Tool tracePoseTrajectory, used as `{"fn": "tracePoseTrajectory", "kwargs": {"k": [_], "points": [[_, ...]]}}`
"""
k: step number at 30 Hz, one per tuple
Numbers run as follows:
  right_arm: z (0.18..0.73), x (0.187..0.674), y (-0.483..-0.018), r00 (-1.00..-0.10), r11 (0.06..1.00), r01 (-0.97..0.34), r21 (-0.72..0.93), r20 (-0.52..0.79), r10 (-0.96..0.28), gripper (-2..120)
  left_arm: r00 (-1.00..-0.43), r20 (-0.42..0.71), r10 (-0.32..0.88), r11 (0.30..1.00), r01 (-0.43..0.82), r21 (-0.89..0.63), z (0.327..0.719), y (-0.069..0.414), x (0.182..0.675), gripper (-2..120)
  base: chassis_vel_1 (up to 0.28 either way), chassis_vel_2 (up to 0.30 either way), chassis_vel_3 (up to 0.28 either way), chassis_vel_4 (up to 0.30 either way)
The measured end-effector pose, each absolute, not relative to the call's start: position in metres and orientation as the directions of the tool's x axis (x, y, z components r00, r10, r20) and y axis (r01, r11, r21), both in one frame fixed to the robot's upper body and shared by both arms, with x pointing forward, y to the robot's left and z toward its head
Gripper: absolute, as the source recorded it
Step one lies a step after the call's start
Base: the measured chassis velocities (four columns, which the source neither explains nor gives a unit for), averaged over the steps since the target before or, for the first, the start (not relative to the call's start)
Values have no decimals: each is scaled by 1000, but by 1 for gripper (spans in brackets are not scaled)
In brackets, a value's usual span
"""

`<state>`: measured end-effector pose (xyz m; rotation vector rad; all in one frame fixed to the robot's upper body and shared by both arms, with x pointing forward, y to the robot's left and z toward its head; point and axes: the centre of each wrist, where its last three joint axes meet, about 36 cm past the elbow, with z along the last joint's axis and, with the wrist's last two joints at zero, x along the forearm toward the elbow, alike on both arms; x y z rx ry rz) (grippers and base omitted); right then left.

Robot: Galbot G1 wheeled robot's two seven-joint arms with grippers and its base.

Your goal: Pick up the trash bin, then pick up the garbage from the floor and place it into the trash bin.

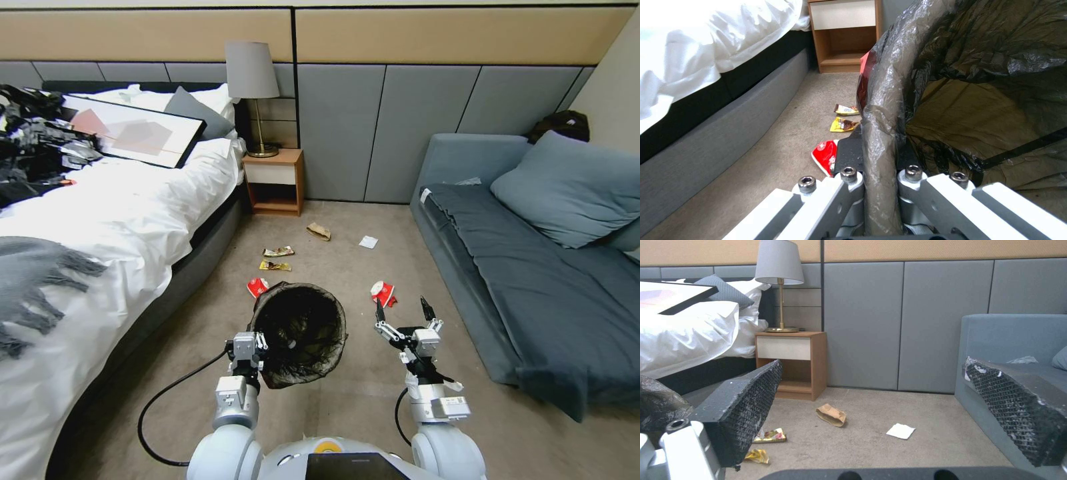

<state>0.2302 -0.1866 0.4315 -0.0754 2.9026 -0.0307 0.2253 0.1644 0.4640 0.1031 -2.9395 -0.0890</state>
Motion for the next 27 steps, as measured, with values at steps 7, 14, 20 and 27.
{"fn": "tracePoseTrajectory", "kwargs": {"k": [7,14,20,27], "points": [[432,230,-186,-970,998,-50,-26,-236,-54,100,-978,194,-77,996,-65,68,464,164,225,2,-59,57,55,-55],[431,231,-186,-971,998,-51,-26,-233,-56,100,-978,195,-77,996,-65,67,464,164,226,2,-48,46,53,-52],[430,231,-186,-971,998,-53,-27,-233,-58,100,-978,194,-77,996,-65,68,464,164,226,2,-60,69,78,-74],[429,231,-186,-971,998,-54,-27,-231,-59,100,-978,195,-77,996,-65,68,463,164,226,2,-63,63,62,-64]]}}
